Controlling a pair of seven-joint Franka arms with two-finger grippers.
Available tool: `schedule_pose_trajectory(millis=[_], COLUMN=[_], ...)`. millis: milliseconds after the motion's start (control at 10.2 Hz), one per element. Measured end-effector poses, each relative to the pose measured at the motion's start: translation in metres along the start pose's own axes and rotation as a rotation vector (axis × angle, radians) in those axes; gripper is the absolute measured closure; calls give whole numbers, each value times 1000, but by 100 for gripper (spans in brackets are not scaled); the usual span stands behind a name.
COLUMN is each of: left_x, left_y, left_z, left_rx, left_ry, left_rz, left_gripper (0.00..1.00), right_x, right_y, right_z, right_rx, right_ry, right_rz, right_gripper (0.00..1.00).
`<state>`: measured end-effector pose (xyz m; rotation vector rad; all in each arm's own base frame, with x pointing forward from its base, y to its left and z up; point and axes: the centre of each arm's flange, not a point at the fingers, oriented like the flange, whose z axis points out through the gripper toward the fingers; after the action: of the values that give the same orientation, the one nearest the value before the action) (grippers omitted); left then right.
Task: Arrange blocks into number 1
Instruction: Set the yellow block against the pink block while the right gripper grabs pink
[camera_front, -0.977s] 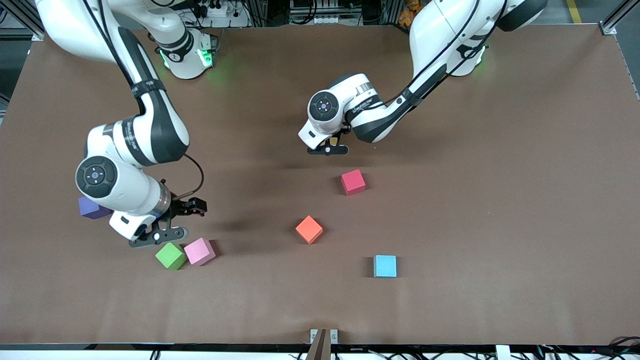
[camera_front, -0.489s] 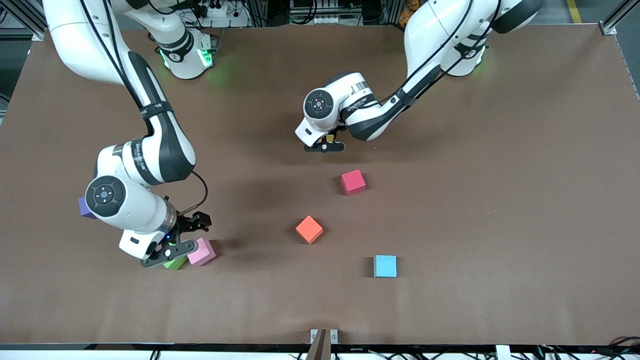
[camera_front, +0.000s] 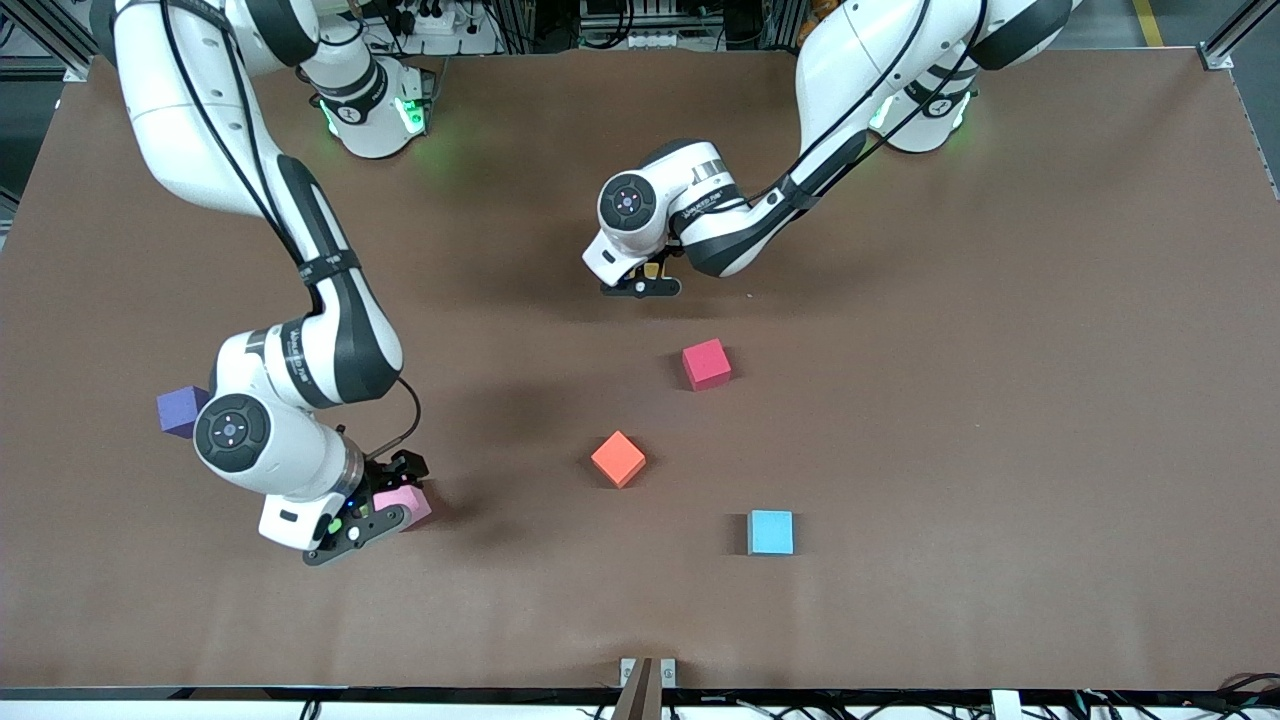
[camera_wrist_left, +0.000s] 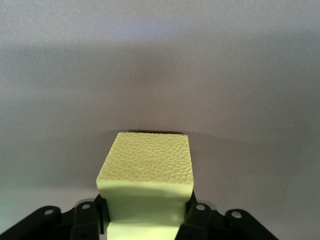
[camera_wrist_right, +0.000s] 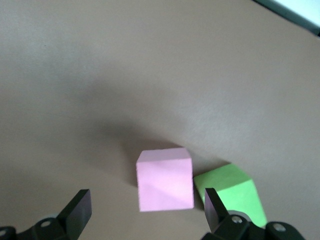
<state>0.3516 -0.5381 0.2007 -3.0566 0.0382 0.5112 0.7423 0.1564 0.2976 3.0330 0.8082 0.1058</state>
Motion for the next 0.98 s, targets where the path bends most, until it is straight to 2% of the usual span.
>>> schedule_pose_trajectory(millis=[391, 586, 684, 782, 977], left_x=[-3, -4, -3, 0, 11], left_y=[2, 3, 4, 4, -3], left_z=[7, 9, 7, 0, -38], left_rx=[9, 13, 10, 3, -10], left_ry=[-6, -5, -2, 8, 60], left_rz=[5, 7, 6, 3, -21], left_gripper=[44, 22, 4, 0, 0], right_x=[1, 1, 1, 1, -1], right_y=[8, 8, 9, 9, 11], right_z=[22, 33, 39, 45, 57], right_rx=[-15, -15, -17, -17, -14], right_ry=[18, 17, 20, 19, 10], right_rz=[-48, -59, -65, -66, -66], right_gripper=[0, 0, 0, 0, 0])
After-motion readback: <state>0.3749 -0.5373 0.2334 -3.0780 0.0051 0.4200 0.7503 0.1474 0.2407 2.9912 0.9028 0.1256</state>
